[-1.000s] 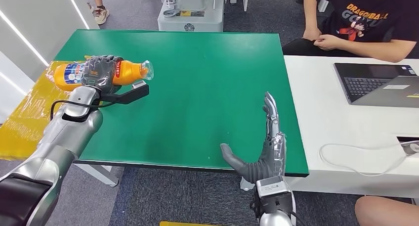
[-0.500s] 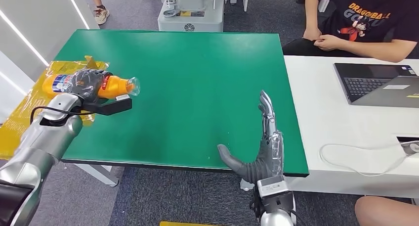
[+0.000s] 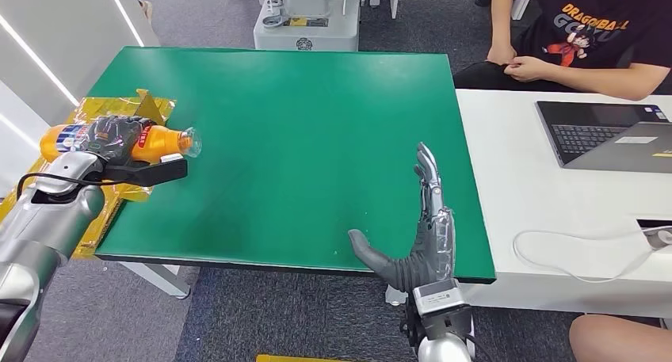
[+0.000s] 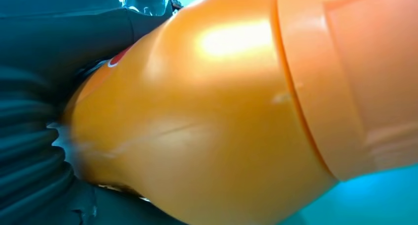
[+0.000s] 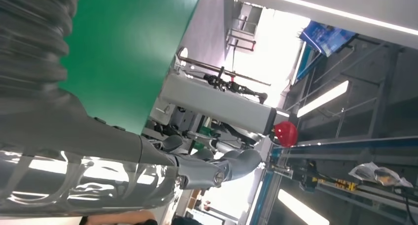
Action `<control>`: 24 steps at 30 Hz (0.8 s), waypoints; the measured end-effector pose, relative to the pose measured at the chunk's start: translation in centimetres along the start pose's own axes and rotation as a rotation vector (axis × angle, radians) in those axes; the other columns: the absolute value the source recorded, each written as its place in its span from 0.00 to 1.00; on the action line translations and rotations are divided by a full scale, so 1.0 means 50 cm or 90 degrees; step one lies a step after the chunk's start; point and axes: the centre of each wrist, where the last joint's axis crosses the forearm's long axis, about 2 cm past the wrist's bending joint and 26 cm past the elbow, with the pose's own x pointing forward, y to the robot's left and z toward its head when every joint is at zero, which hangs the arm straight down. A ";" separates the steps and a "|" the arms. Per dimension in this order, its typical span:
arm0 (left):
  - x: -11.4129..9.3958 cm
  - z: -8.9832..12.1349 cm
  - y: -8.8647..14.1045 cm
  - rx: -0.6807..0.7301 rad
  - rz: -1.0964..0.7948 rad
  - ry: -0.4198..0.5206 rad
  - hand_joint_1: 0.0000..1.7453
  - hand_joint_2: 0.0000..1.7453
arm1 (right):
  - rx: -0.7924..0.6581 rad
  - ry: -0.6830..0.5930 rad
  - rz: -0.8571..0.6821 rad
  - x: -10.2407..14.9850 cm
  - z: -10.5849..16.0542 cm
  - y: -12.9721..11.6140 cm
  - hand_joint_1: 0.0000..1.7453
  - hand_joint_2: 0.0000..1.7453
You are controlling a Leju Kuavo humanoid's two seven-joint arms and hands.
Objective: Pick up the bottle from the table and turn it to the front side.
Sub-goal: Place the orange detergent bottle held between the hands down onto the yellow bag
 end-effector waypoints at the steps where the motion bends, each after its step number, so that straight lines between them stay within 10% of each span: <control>1: -0.007 0.005 -0.001 -0.009 0.003 -0.004 1.00 1.00 | -0.001 0.001 0.000 0.000 0.000 0.000 0.00 1.00; 8: -0.022 0.018 -0.009 -0.044 0.009 -0.018 1.00 1.00 | 0.002 0.002 0.003 0.003 0.000 0.000 0.00 1.00; 24: 0.095 0.022 -0.125 -0.051 0.048 -0.063 1.00 1.00 | 0.014 0.003 0.001 0.015 0.001 0.000 0.00 1.00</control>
